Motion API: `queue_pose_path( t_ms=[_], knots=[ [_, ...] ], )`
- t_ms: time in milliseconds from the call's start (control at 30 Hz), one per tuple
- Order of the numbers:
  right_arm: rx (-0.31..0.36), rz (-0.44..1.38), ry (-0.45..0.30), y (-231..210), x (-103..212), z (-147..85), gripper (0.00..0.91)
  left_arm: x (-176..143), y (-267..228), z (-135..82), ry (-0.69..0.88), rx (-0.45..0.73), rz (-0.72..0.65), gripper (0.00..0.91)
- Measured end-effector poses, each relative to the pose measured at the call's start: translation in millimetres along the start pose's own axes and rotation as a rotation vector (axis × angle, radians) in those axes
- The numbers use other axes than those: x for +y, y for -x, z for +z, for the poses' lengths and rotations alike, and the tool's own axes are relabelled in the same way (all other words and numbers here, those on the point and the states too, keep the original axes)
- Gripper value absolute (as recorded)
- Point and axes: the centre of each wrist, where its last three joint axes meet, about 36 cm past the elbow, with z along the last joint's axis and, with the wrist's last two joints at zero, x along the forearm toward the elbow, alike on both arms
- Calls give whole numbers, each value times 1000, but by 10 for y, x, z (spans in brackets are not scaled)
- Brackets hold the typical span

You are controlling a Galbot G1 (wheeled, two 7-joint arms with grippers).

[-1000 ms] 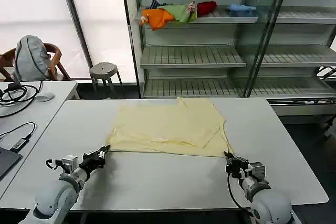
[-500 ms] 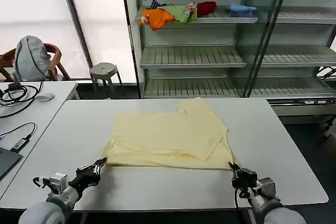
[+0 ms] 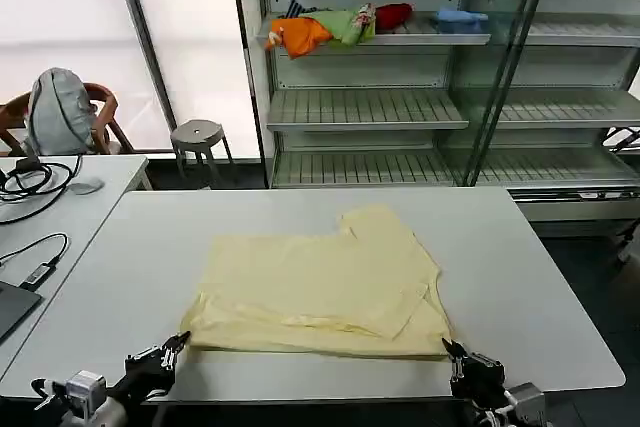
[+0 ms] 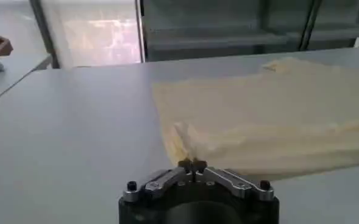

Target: Fold and organize the clothes.

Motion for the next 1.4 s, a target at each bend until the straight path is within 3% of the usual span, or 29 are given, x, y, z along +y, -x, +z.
queue_pose_path(
  t_ms=[300,667,1100,1400],
  knots=[
    [-18,-13,-42,-170,-2,-110,907,-14,-178,52,52,38,-11,907],
    [-111,36,-17,-6,-86,-276,907,109,-145,-220,66,-70,-20,907],
    [-234,92,81,1103,-120,-705,907,323,398,-501,47,-159,-32,907],
    [-252,82,119,2022,-68,-1167,907,551,867,-638,12,-155,-47,907]
  ],
)
